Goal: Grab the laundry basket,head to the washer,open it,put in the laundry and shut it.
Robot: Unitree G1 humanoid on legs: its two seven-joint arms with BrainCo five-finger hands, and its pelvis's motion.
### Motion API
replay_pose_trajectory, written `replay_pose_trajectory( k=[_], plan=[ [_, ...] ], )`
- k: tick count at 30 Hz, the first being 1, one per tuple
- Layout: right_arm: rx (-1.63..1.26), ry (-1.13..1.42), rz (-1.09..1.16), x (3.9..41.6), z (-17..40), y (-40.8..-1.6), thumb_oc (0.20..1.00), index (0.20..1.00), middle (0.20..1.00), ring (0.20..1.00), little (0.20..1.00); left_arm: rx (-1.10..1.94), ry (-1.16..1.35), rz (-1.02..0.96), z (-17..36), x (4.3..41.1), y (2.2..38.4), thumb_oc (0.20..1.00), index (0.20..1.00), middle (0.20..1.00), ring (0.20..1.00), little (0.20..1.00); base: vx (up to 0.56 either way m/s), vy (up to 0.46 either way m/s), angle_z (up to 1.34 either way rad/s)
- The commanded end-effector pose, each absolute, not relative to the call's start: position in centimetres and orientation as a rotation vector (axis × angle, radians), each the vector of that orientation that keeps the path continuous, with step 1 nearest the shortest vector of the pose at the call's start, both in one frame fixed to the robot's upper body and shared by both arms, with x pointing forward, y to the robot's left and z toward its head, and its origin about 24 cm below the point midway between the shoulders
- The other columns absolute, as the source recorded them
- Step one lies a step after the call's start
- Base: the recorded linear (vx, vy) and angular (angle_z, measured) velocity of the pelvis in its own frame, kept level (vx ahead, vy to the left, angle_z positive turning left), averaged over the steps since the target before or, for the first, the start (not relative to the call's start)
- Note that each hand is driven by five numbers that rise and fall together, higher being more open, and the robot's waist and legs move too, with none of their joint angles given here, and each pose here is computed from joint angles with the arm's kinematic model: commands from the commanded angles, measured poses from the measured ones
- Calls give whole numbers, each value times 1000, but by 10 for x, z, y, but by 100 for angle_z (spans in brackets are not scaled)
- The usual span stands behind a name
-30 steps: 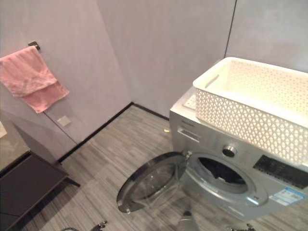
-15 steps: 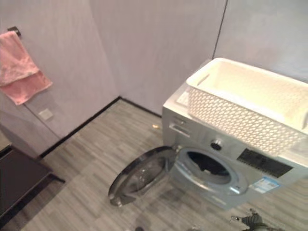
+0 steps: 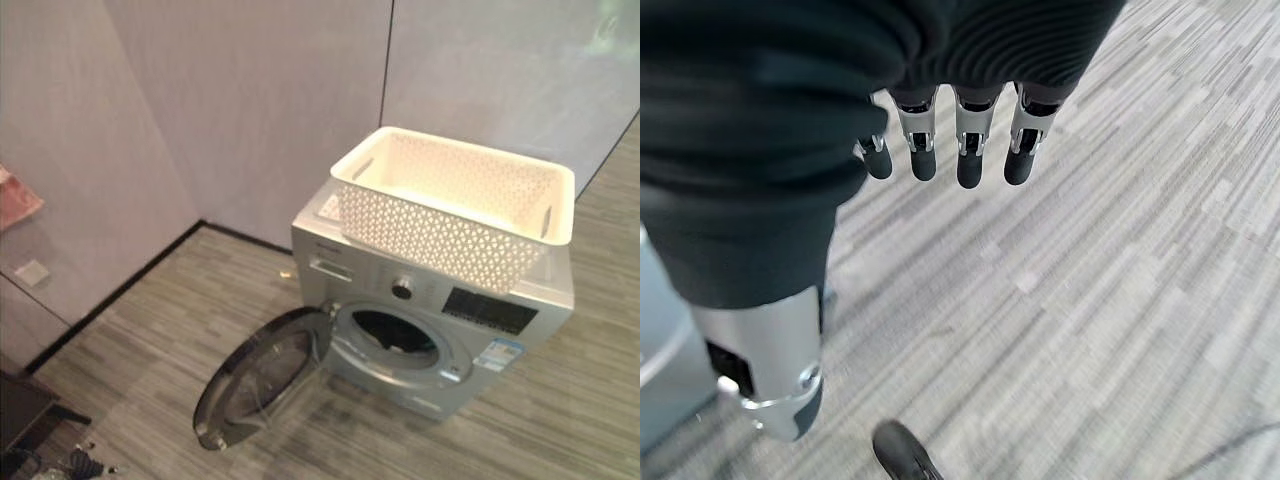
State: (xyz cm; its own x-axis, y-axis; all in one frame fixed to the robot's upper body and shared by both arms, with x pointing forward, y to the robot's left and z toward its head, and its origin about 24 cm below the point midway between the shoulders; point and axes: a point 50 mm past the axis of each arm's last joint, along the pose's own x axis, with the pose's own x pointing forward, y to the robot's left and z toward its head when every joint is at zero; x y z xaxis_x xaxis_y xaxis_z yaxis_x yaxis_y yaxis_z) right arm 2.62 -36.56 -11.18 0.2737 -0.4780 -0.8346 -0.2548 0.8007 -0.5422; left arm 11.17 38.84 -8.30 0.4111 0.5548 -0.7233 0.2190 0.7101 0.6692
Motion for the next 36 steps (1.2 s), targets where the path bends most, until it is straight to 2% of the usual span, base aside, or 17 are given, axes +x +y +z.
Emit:
replay_pose_trajectory(
  k=[1,3,4,5,7,14,17,18,19,21,23,25,30,33,34,35,36],
  plan=[
    [-642,1192,-143,67,-115,-351,1000,1000,1000,1000,1000,817,993,443,-44,148,416,1000,1000,1000,1000,1000,-285,-15,-3],
    [-639,1125,-142,85,-112,-348,1000,1000,1000,1000,1000,817,871,481,-27,178,415,1000,1000,1000,1000,1000,-192,-2,-5],
    [-638,1124,-143,85,-112,-348,1000,1000,1000,1000,1000,818,870,481,-27,178,415,1000,1000,1000,1000,1000,-158,-9,-10],
    [-630,1089,-152,94,-110,-346,1000,1000,1000,1000,1000,816,775,496,-14,203,409,1000,1000,1000,1000,1000,-125,-19,-14],
    [-617,1061,-142,100,-112,-339,1000,1000,1000,1000,1000,816,682,503,-1,227,402,1000,1000,1000,1000,1000,-112,-27,-1],
    [-579,1001,-69,113,-119,-313,1000,1000,1000,1000,1000,729,498,495,18,281,364,1000,1000,1000,1000,1000,-63,-17,14],
    [-580,990,-39,115,-123,-303,1000,1000,1000,1000,1000,687,469,316,-9,300,302,1000,1000,1000,1000,1000,-2,-85,-9],
    [-583,991,-36,115,-123,-302,1000,1000,1000,1000,1000,671,468,288,-15,300,292,1000,1000,1000,1000,1000,30,-120,-5],
    [-582,1004,-39,113,-125,-301,1000,1000,1000,1000,1000,634,473,178,-34,298,255,1000,1000,1000,1000,1000,29,-104,-4],
    [-578,1001,-42,113,-126,-300,1000,1000,1000,1000,1000,621,473,90,-48,293,227,1000,1000,1000,1000,1000,17,-109,2],
    [-567,1000,-70,114,-127,-297,1000,1000,1000,1000,1000,594,452,-119,-66,280,168,1000,1000,1000,1000,1000,-29,-162,5],
    [-556,995,-86,115,-128,-296,1000,1000,1000,1000,1000,586,440,-198,-71,275,145,1000,1000,1000,1000,1000,-67,-157,7],
    [-527,988,-115,120,-130,-290,1000,1000,1000,1000,1000,585,403,-399,-75,264,89,1000,1000,1000,1000,1000,-81,-129,11],
    [-542,982,-88,128,-131,-282,1000,1000,1000,1000,1000,626,322,-543,-64,266,44,1000,1000,1000,1000,1000,-29,-62,-4],
    [-542,982,-89,129,-131,-282,1000,1000,1000,1000,1000,626,322,-543,-64,266,44,1000,1000,1000,1000,1000,-22,-39,-13],
    [-552,974,-65,135,-131,-278,1000,1000,1000,1000,1000,634,247,-628,-51,268,13,1000,1000,1000,1000,1000,-13,-33,-23],
    [-568,974,-58,136,-131,-277,1000,1000,1000,1000,1000,620,96,-781,-26,262,-35,1000,1000,1000,1000,1000,18,-33,-25]
  ],
)
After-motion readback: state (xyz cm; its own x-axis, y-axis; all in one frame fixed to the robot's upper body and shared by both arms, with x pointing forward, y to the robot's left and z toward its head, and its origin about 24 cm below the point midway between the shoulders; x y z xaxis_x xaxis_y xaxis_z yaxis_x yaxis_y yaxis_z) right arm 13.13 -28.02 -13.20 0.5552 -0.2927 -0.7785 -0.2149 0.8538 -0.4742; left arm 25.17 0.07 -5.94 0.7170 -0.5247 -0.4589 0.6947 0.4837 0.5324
